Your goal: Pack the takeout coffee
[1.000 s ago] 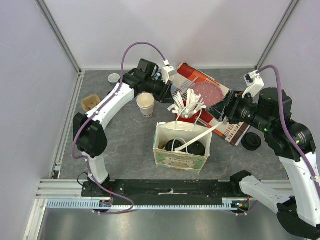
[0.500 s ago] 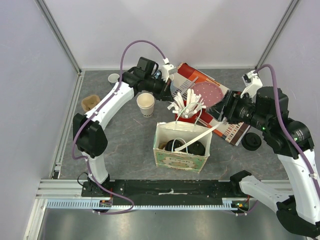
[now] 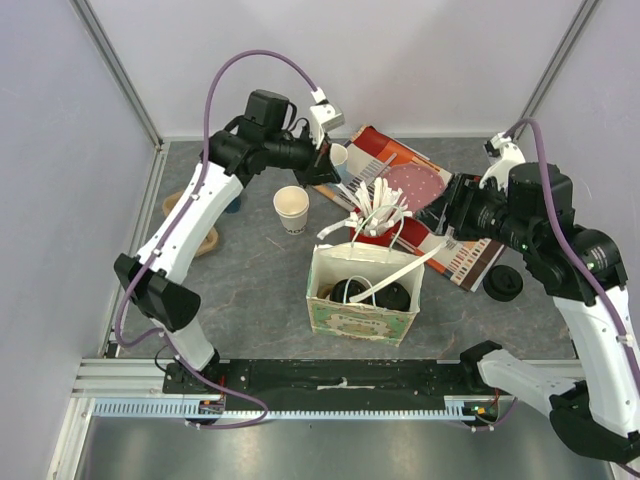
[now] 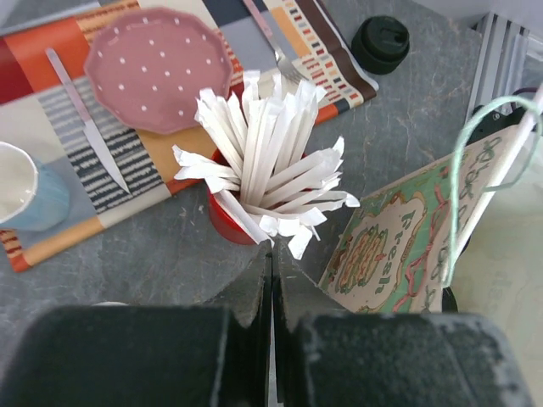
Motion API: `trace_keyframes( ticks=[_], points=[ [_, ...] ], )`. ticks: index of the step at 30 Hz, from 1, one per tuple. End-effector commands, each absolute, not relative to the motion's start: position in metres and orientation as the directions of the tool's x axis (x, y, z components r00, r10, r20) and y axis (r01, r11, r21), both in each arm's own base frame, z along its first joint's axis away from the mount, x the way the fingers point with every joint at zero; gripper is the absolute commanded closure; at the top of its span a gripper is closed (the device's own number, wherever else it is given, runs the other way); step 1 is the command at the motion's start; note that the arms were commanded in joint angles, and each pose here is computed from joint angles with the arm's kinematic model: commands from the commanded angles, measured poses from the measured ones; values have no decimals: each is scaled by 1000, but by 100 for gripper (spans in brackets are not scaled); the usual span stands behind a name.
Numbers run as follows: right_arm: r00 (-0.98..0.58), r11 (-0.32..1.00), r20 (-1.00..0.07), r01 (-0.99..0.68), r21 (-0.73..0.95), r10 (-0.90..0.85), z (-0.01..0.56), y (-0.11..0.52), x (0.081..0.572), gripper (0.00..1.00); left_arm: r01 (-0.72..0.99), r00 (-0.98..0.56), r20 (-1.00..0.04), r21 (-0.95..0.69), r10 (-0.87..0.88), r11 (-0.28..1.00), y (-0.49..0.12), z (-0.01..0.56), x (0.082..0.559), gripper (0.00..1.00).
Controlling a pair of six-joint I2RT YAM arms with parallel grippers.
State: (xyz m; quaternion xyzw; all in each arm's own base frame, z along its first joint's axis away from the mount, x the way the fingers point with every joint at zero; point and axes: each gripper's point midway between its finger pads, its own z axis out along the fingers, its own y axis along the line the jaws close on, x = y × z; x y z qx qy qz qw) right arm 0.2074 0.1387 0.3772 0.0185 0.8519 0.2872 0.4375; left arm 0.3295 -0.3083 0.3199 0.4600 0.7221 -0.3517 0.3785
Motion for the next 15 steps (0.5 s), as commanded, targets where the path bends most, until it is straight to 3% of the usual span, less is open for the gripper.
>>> trace_keyframes(
  ticks=[1, 4, 7, 10, 15],
  points=[
    [-524, 826, -812, -317, 465, 256, 413, 144, 221, 31, 952, -128, -936, -22, 329, 306, -305, 379, 324, 98],
    [-498, 826, -837, -359, 435, 224, 423, 149, 231, 31, 964, -52, -954, 29, 295, 264, -310, 393, 321, 98],
    [-514, 828, -832, -361, 430, 208, 419, 154, 239, 31, 962, -100, -949, -15, 299, 274, -315, 372, 329, 98],
    [-513, 808, -833, -390, 441, 207, 423, 161, 242, 32, 953, -88, -957, 1, 278, 303, -316, 387, 338, 98],
    [-407, 767, -898, -518, 379, 168, 442, 180, 263, 33, 953, 55, -963, 129, 265, 273, -311, 420, 331, 98]
  ],
)
